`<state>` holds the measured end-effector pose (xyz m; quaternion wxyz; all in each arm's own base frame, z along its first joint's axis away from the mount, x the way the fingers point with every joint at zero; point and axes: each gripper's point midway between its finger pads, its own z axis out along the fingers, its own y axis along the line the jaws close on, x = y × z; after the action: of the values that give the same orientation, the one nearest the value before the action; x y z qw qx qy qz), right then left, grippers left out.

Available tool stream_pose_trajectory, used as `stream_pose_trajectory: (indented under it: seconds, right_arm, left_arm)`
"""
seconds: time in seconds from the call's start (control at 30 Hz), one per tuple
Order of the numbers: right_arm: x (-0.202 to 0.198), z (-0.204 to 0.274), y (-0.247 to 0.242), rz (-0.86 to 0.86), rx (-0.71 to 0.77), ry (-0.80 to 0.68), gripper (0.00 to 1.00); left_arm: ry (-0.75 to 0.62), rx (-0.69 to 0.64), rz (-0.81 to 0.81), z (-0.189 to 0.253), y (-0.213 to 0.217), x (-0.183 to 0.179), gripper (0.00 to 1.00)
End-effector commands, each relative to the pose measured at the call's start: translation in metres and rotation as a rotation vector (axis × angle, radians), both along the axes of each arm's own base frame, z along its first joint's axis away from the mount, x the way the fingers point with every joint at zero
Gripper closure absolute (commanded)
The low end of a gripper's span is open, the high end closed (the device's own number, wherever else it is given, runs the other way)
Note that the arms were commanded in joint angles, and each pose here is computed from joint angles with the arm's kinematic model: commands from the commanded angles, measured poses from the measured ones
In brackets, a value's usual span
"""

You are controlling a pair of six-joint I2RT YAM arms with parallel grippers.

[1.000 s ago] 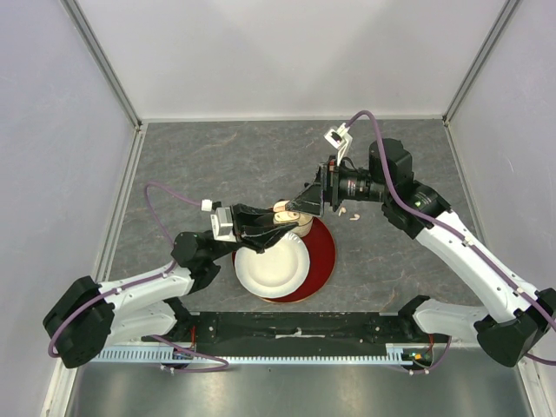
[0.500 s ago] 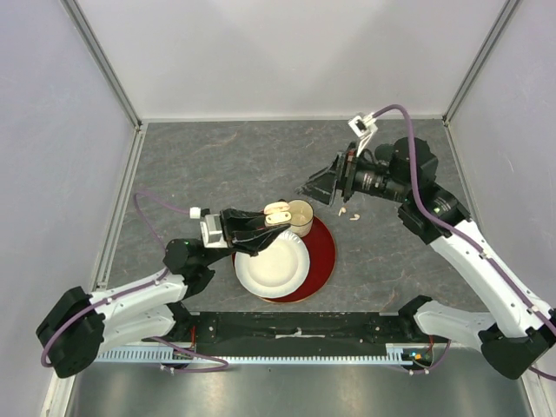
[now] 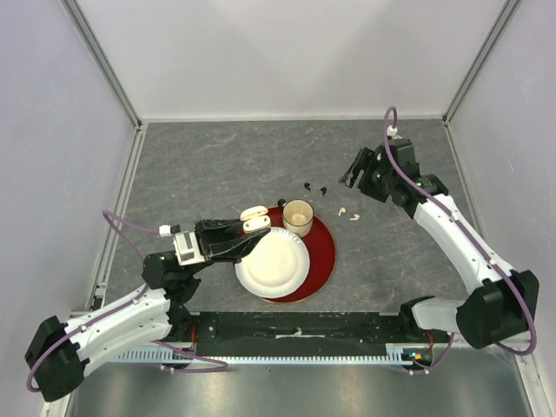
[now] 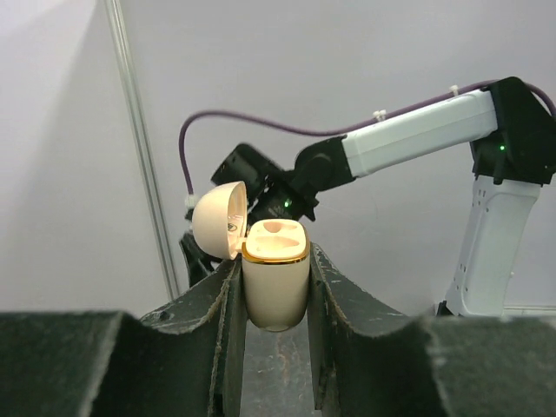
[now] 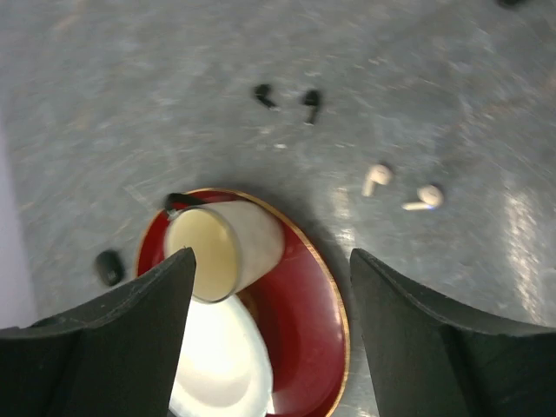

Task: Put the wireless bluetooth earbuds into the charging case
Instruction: Pick up the earbud from the center of the board.

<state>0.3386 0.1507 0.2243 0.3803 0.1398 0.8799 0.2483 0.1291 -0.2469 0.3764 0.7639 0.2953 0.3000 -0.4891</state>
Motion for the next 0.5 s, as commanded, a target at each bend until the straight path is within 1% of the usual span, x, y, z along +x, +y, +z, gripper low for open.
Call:
stream_pose_trajectory:
  seconds: [0.0,0.07,0.17,0.23,0.3,0.4,0.47]
  right_arm:
    - [0.003,-0.048,-0.042,-0.219,-0.149,0.121,0.26]
    - [0.003,-0.061,-0.049,-0.292,-0.141,0.164,0.29]
    - [0.002,-0.081,-0.058,-0.380,-0.148,0.215,0.25]
    - [0.005,-0.093,-0.062,-0.447,-0.141,0.252,0.25]
    - [0.003,-0.109,-0.066,-0.509,-0.145,0.318,0.25]
    - [0.004,-0.122,-0.071,-0.562,-0.172,0.375,0.25]
    - [0.006,-0.128,-0.072,-0.588,-0.172,0.392,0.29]
  left_arm:
    - [-0.037,0.002,0.073,0.003,0.007,0.004,0.98]
    - [-0.035,0.006,0.077,0.002,0.008,0.003,0.98]
    - [-0.042,0.009,0.088,0.003,0.012,0.002,0.98]
    - [-0.046,0.020,0.095,0.002,0.013,0.001,0.98]
    - [-0.051,0.027,0.105,0.002,0.014,0.001,0.98]
    - [-0.056,0.032,0.108,0.002,0.016,0.000,0.98]
    - [-0.060,0.027,0.107,0.003,0.018,-0.002,0.98]
